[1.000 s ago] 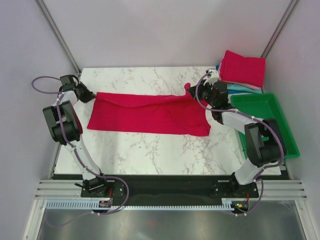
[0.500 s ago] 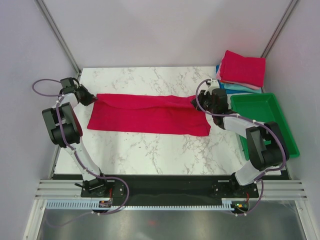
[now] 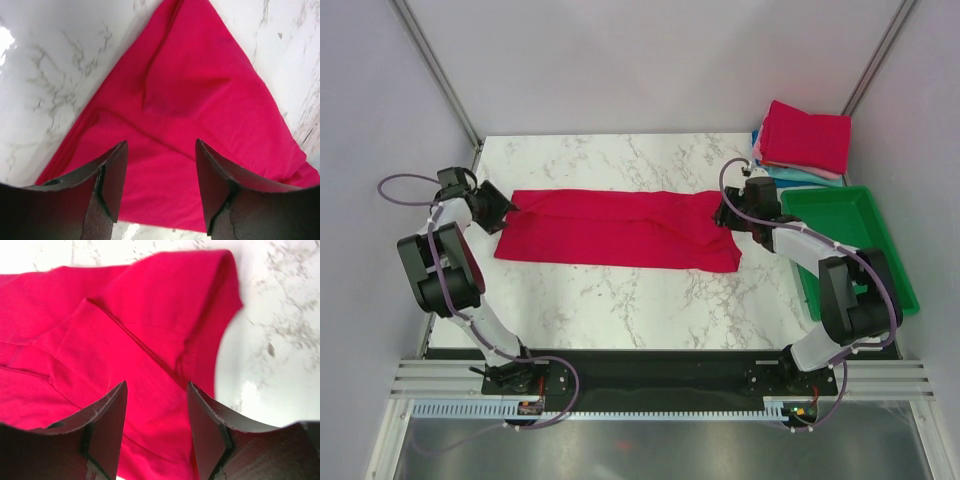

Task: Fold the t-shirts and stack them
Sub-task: Fold the tshirt

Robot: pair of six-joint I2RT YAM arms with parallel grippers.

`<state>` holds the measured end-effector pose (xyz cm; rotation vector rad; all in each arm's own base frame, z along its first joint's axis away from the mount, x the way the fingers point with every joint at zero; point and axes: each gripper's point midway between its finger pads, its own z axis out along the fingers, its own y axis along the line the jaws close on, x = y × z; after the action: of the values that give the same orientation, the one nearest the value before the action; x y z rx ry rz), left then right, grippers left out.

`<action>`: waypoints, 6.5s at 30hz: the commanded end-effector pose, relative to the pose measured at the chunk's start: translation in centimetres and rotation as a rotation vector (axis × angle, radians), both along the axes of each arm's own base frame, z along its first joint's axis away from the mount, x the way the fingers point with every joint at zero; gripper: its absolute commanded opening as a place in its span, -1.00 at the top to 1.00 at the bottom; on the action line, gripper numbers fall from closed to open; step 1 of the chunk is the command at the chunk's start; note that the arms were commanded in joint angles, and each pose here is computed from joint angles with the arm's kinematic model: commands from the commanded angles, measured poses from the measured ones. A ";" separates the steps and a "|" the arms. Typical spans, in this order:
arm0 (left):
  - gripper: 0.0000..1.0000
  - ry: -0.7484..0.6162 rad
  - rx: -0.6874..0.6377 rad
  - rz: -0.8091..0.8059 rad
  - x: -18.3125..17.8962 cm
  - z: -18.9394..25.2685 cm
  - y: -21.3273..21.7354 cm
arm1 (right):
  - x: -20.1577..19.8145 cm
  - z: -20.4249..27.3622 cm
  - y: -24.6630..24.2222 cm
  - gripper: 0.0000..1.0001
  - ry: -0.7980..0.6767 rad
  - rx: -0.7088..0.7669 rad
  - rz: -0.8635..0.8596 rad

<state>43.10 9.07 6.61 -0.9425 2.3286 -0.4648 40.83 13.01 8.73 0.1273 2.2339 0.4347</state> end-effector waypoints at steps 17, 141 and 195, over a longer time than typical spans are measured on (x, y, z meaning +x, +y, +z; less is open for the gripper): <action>-0.28 0.003 0.208 -0.233 2.0 4.8 -8.8 | -1.5 0.9 3.4 -0.19 0.181 0.044 -0.075; -0.21 0.118 0.096 -0.614 -30.7 -4.7 -26.6 | -32.2 -8.5 5.5 -0.24 0.459 0.154 0.094; 0.96 -0.003 0.000 -0.672 -31.3 4.7 -27.8 | -27.9 0.0 7.7 1.00 0.258 0.157 0.095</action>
<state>10.56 -19.27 8.71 -0.1279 2.6500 -0.7942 10.81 19.99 4.63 0.2023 2.5639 0.7039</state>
